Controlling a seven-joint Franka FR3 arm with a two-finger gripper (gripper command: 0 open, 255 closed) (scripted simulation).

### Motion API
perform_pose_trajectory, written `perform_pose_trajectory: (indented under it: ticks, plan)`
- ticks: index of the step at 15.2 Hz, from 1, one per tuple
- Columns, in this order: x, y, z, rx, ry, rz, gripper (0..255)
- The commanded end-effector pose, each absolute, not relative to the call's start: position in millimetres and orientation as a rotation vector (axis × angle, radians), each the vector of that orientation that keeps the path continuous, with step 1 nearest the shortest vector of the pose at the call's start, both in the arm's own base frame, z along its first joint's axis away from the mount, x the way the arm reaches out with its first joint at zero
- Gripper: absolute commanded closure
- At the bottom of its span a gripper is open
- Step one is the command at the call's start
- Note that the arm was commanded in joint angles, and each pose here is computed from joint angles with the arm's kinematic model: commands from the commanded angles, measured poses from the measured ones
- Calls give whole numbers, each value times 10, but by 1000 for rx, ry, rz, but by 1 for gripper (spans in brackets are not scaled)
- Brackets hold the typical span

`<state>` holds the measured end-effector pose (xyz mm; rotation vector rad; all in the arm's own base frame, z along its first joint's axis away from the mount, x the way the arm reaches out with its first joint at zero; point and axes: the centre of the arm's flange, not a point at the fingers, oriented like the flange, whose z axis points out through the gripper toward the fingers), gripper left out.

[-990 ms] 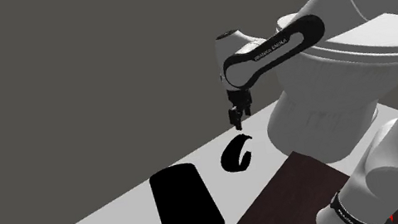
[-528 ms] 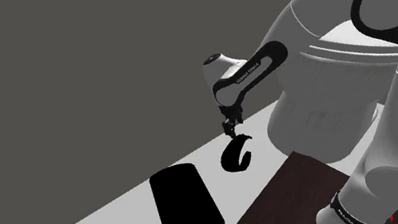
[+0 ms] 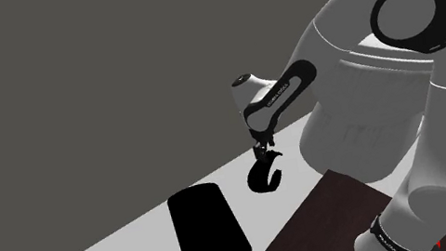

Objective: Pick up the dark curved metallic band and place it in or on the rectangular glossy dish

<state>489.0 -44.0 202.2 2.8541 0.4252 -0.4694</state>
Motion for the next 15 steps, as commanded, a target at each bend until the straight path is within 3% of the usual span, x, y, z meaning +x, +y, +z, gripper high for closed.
perform_pose_trajectory:
  ticks: [1,7,8,15]
  plan:
    - [4884,-445,1987,2854,426,-469,0]
    - [4884,-445,1987,2854,426,-469,0]
    - [4884,-445,1987,2854,426,-469,255]
    - [4884,-445,1987,2854,426,-469,255]
